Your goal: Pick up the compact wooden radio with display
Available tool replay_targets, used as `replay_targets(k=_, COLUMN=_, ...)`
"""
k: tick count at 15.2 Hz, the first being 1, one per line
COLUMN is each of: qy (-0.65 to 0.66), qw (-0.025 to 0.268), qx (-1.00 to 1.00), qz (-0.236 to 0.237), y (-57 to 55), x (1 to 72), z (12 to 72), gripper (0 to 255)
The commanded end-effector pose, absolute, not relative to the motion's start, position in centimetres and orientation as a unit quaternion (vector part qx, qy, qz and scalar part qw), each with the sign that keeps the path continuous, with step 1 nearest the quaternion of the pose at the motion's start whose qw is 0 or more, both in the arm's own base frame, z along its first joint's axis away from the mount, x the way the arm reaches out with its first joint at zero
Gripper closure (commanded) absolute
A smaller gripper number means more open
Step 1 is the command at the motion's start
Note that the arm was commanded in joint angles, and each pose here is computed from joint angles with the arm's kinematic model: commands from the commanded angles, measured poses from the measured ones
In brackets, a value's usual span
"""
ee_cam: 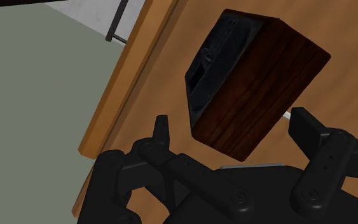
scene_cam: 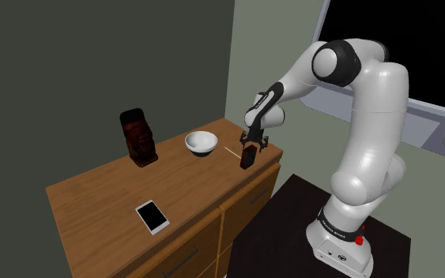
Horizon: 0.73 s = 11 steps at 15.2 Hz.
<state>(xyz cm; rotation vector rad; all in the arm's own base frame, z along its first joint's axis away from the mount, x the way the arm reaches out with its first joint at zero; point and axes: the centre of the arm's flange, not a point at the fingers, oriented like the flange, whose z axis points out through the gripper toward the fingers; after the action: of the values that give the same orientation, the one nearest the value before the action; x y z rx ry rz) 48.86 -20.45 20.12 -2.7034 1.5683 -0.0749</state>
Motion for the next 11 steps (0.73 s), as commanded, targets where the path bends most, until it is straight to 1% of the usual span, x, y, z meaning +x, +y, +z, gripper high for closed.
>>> replay_targets(k=1, qy=0.502, qw=0.008, qx=-0.865, qz=-0.024, y=-20.38, x=48.87, z=19.87, gripper=0)
replay_targets(k=2, qy=0.502, qw=0.008, qx=-0.865, qz=-0.024, y=-20.38, x=48.88, z=19.87, gripper=255)
replay_targets(k=11, qy=0.502, qw=0.008, qx=-0.865, qz=-0.024, y=-20.38, x=48.87, z=19.87, gripper=255)
